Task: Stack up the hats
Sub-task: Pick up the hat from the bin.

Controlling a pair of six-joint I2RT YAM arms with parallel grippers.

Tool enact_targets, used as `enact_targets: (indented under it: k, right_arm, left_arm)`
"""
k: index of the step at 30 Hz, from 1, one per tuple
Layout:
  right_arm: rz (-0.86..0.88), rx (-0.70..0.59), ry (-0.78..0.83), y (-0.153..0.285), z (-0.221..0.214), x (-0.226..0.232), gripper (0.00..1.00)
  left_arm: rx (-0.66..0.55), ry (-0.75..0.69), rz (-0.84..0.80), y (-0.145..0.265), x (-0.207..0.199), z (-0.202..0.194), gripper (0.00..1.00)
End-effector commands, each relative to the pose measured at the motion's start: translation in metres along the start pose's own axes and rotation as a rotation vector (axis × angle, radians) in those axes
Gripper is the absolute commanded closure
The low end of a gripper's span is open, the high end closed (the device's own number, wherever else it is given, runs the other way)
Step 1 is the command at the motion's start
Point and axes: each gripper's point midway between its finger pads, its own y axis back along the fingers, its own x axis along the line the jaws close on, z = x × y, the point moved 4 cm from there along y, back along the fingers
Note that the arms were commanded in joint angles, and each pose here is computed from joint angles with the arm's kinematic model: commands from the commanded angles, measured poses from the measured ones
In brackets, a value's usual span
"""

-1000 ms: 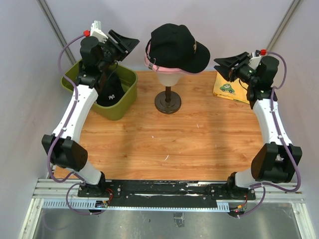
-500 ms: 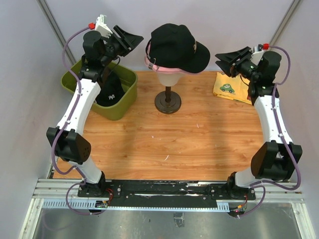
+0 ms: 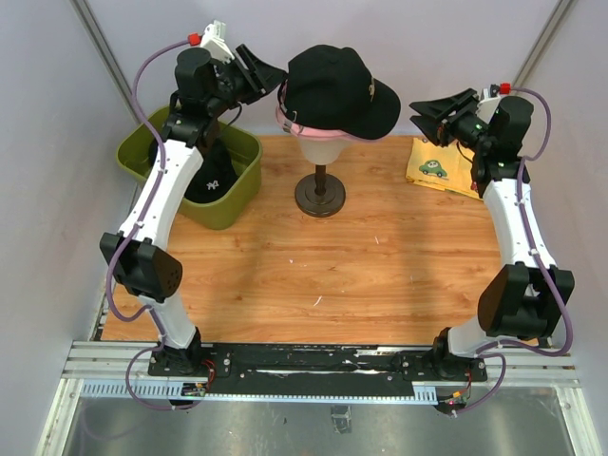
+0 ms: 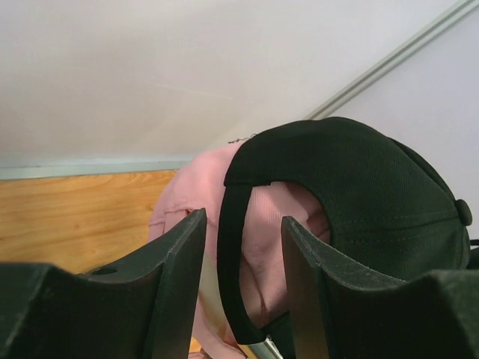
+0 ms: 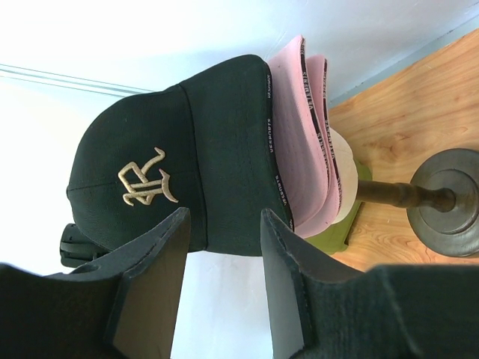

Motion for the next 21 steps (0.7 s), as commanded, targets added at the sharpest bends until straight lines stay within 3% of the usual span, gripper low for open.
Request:
enact_targets:
  k: [1, 21]
  right_arm:
    - [0.039, -0.011, 0.055, -0.0027, 0.0036, 0.0116, 0.56]
    - [0.032, -0.026, 0.111, 0.0008, 0.0024, 0.0133, 0.56]
  left_arm:
    - [-0.016, -0.055, 0.033, 0.0021, -0.0043, 0.0088, 0.51]
    - [-0.009, -0.087, 0.059, -0.0009, -0.0038, 0.0056, 0.52]
